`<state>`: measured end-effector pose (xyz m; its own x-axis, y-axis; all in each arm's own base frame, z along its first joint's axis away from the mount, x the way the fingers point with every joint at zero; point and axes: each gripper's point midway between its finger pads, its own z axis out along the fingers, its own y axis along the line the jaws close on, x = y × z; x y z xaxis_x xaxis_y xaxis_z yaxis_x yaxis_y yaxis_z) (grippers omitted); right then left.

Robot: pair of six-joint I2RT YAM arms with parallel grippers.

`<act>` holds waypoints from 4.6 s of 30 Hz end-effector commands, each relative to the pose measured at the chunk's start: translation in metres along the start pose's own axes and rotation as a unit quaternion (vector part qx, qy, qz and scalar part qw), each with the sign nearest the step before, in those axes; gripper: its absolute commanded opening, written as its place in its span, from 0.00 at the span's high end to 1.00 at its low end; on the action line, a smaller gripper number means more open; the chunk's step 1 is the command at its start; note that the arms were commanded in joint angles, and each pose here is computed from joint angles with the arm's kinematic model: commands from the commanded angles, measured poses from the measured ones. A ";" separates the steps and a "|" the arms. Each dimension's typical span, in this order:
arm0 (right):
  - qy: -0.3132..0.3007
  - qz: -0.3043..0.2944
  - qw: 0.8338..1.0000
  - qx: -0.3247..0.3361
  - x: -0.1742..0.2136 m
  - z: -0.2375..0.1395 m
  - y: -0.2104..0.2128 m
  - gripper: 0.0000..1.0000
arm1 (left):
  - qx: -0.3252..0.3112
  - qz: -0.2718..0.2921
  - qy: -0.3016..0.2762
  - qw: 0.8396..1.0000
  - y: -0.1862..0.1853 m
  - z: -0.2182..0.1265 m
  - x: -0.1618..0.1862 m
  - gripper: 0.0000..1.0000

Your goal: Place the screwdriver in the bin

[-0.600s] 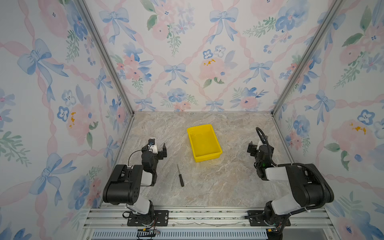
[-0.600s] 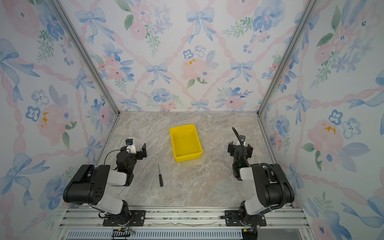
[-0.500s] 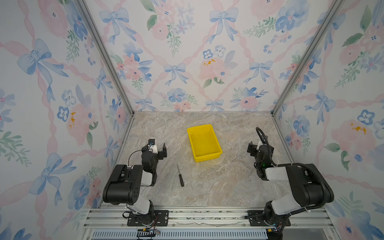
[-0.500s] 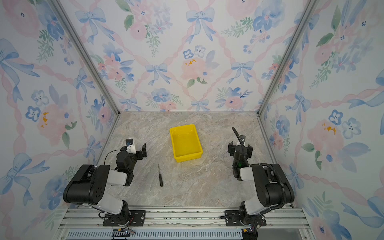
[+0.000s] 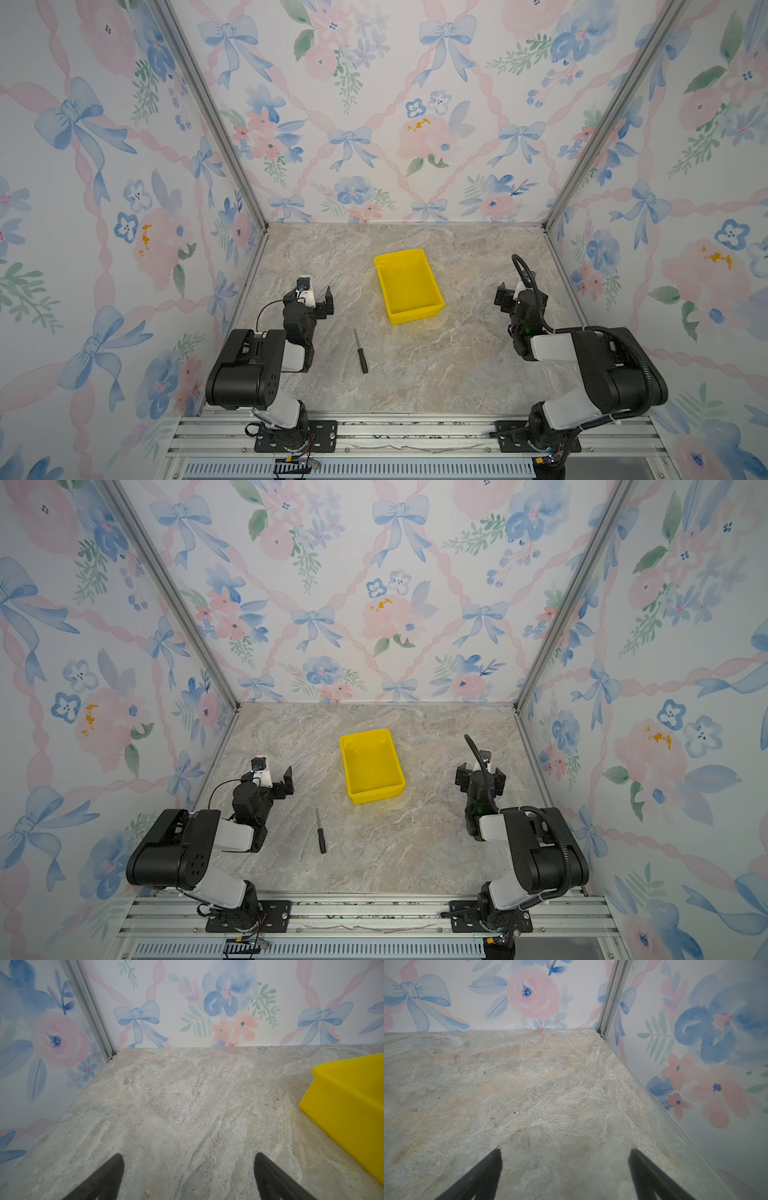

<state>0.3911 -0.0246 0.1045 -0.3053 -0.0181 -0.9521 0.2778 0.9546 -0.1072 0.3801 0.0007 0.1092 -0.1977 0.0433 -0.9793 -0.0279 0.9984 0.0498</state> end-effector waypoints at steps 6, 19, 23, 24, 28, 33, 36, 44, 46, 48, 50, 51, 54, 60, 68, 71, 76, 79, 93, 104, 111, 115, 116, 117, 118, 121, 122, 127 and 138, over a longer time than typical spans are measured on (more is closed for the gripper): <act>-0.002 0.007 1.000 0.003 0.002 0.000 -0.002 0.03 | -0.003 0.003 0.001 1.000 0.000 -0.002 0.004 0.02; -0.045 -0.014 0.999 -0.007 -0.004 -0.019 0.008 0.03 | -0.041 -0.014 -0.018 0.999 0.014 -0.015 -0.015 0.02; -0.062 -0.015 0.998 -0.011 -0.007 -0.025 0.009 0.03 | -0.052 -0.024 -0.017 0.998 0.019 -0.022 -0.019 0.02; -0.063 -0.014 0.998 -0.011 -0.007 -0.026 0.008 0.03 | -0.054 -0.027 -0.013 0.998 0.020 -0.024 -0.018 0.02; -0.061 -0.016 0.998 -0.016 -0.008 -0.026 0.010 0.03 | -0.066 -0.031 -0.003 0.997 0.022 -0.034 -0.020 0.02; -0.025 -0.062 0.997 -0.026 -0.030 -0.030 0.024 0.03 | -0.071 -0.027 0.006 0.997 0.024 -0.039 -0.033 0.02; -0.029 -0.067 0.997 -0.034 -0.042 -0.039 0.028 0.03 | -0.076 -0.037 0.040 0.996 0.026 -0.038 -0.032 0.02; -0.003 -0.055 0.996 -0.072 -0.063 -0.075 0.050 0.03 | -0.083 -0.070 0.114 0.987 0.012 -0.049 -0.032 0.02; 0.014 -0.048 0.997 -0.066 -0.065 -0.082 0.048 0.03 | -0.094 -0.073 0.134 0.984 0.009 -0.055 -0.033 0.02; 0.032 -0.050 0.997 -0.057 -0.065 -0.089 0.045 0.03 | -0.112 -0.077 0.160 0.978 0.010 -0.061 -0.029 0.02; 0.050 -0.052 0.996 -0.055 -0.063 -0.095 0.041 0.03 | -0.111 -0.084 0.180 0.974 0.007 -0.068 -0.025 0.02; 0.058 -0.053 0.995 -0.056 -0.063 -0.099 0.040 0.03 | -0.103 -0.091 0.188 0.972 0.003 -0.072 -0.023 0.02; 0.086 -0.065 0.992 -0.058 -0.063 -0.110 0.038 0.03 | -0.070 -0.112 0.200 0.971 -0.013 -0.082 -0.023 0.02; 0.113 -0.069 0.986 -0.096 -0.055 -0.126 0.047 0.03 | -0.058 -0.189 0.253 0.947 -0.033 -0.102 -0.009 0.02; 0.175 -0.049 0.968 -0.172 -0.047 -0.145 0.076 0.03 | -0.025 -0.230 0.298 0.926 -0.066 -0.119 0.004 0.02; 0.206 -0.061 0.949 -0.231 -0.041 -0.154 0.097 0.03 | -0.022 -0.226 0.318 0.921 -0.076 -0.127 0.011 0.02; 0.206 -0.069 0.935 -0.281 -0.041 -0.165 0.114 0.03 | -0.024 -0.219 0.368 0.903 -0.091 -0.140 0.038 0.02; 0.215 -0.079 0.934 -0.274 -0.036 -0.164 0.114 0.03 | -0.021 -0.206 0.392 0.896 -0.100 -0.144 0.051 0.02; 0.228 -0.102 0.930 -0.270 -0.039 -0.158 0.119 0.03 | -0.014 -0.156 0.494 0.855 -0.125 -0.162 0.104 0.08; 0.227 -0.116 0.927 -0.274 -0.035 -0.158 0.117 0.03 | -0.033 -0.125 0.510 0.850 -0.137 -0.167 0.121 0.28; 0.223 -0.110 0.930 -0.270 -0.037 -0.156 0.112 0.03 | -0.042 -0.117 0.514 0.849 -0.142 -0.169 0.124 0.45; 0.225 -0.104 0.931 -0.269 -0.037 -0.155 0.113 0.03 | -0.051 -0.100 0.522 0.846 -0.139 -0.173 0.127 0.56; 0.225 -0.104 0.931 -0.268 -0.037 -0.155 0.112 0.03 | -0.051 -0.100 0.522 0.845 -0.138 -0.174 0.128 0.58; 0.223 -0.105 0.932 -0.266 -0.038 -0.155 0.110 0.03 | -0.051 -0.101 0.522 0.845 -0.138 -0.175 0.128 0.60; 0.222 -0.105 0.933 -0.262 -0.039 -0.154 0.108 0.03 | -0.051 -0.103 0.522 0.845 -0.138 -0.175 0.128 0.63; 0.219 -0.104 0.937 -0.253 -0.039 -0.153 0.104 0.03 | -0.052 -0.106 0.519 0.847 -0.137 -0.176 0.127 0.70; 0.219 -0.104 0.937 -0.251 -0.039 -0.152 0.103 0.03 | -0.051 -0.106 0.518 0.847 -0.138 -0.176 0.127 0.73; 0.219 -0.102 0.938 -0.250 -0.039 -0.152 0.102 0.03 | -0.051 -0.107 0.517 0.848 -0.138 -0.176 0.127 0.90; 0.203 -0.097 0.940 -0.257 -0.048 -0.158 0.100 0.03 | -0.028 -0.121 0.480 0.868 -0.147 -0.156 0.093 0.97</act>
<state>0.2910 0.1233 0.1806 -0.6606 -0.1915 -0.7259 -0.2716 0.9624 -0.0067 0.1992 -0.1442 0.0224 -0.9164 -0.2491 -0.3132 -0.2388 0.9684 -0.0716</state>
